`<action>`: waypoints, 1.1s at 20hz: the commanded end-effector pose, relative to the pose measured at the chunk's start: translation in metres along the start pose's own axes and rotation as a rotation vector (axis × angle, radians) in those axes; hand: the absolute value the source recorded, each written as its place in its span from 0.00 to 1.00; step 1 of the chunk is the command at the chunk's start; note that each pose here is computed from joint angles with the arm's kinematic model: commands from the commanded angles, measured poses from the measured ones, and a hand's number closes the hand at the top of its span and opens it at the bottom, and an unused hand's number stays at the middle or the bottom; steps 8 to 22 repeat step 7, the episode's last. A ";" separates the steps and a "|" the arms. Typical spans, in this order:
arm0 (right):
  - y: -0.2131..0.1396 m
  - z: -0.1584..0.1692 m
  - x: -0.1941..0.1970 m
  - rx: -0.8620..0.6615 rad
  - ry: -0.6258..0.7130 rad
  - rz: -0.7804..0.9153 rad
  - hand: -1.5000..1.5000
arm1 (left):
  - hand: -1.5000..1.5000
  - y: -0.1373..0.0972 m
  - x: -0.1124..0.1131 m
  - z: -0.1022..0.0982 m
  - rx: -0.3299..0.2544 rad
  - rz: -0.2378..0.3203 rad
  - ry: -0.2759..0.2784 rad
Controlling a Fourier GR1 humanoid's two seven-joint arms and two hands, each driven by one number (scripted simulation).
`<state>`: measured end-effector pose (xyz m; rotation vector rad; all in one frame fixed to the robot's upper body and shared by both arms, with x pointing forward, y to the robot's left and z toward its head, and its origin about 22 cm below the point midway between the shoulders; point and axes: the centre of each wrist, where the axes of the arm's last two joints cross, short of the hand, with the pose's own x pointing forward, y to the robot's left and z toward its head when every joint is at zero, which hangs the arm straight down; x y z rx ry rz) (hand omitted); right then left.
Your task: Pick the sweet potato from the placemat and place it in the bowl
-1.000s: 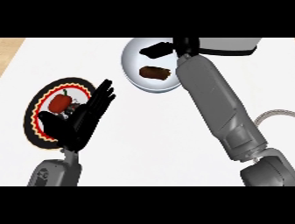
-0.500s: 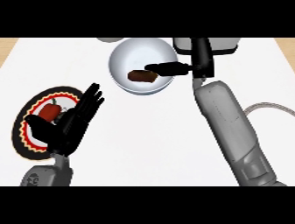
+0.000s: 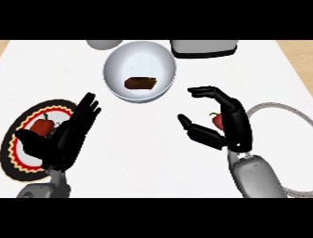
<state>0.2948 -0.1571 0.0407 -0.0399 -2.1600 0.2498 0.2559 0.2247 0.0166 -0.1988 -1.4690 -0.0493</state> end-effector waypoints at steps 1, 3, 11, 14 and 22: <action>-0.023 0.080 0.014 0.038 0.026 -0.004 1.00 | 0.50 0.006 -0.003 0.006 0.010 0.000 -0.001; -0.021 0.115 0.030 0.052 0.048 -0.023 1.00 | 0.50 0.012 -0.005 0.007 0.016 -0.004 0.001; -0.015 0.208 0.048 0.187 0.163 -0.046 1.00 | 0.50 -0.001 0.002 0.005 -0.003 0.001 0.005; -0.015 0.208 0.048 0.187 0.163 -0.046 1.00 | 0.50 -0.001 0.002 0.005 -0.003 0.001 0.005; -0.015 0.208 0.048 0.187 0.163 -0.046 1.00 | 0.50 -0.001 0.002 0.005 -0.003 0.001 0.005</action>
